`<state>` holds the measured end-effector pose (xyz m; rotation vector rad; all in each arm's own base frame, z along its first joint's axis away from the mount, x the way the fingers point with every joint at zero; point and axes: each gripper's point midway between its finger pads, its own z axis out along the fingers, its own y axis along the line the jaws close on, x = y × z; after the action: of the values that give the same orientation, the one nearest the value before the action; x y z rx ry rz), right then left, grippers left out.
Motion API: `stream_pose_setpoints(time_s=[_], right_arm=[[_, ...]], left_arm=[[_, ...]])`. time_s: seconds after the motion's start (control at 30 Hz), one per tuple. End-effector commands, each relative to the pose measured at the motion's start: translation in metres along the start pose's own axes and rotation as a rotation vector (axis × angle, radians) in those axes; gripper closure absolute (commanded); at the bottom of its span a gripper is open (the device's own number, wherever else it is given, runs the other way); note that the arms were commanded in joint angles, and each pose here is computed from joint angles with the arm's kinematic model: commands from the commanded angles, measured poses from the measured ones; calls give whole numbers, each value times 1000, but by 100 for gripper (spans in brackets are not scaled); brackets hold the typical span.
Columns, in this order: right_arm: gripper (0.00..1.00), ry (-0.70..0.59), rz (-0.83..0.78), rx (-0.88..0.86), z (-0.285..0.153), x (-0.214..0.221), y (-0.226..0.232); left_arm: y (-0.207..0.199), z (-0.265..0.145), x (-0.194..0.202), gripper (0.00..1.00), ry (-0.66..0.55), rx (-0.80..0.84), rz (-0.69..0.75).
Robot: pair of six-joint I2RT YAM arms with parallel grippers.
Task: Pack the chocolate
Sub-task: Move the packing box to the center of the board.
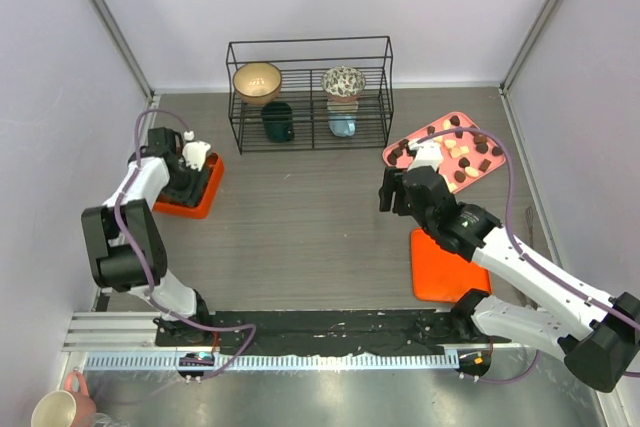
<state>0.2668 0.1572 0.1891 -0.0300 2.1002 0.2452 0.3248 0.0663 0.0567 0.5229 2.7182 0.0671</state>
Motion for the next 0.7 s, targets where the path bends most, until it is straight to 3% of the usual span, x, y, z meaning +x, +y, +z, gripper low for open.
stream_pose_setpoints(time_s=[0.0, 0.2, 0.33, 0.47, 0.57, 0.63, 0.67], right_arm=[[31, -24, 3, -23, 1, -6, 9], [31, -9, -5, -22, 0, -1, 13], [31, 1, -9, -6, -3, 4, 10], [31, -1, -11, -3, -6, 5, 9], [32, -5, -16, -8, -7, 4, 12], [32, -7, -22, -10, -6, 4, 15], [32, -11, -20, -16, -6, 3, 17]], left_arm=[[-38, -35, 14, 45, -3, 157, 76], [-95, -52, 43, 33, 110, 333, 220], [-107, -56, 43, 30, 131, 360, 252], [-92, -83, 0, 30, 26, 303, 214], [-72, -117, -43, 30, -121, 247, 161], [-49, -133, -68, 29, -211, 164, 109], [-28, -134, -69, 29, -200, 59, 77]])
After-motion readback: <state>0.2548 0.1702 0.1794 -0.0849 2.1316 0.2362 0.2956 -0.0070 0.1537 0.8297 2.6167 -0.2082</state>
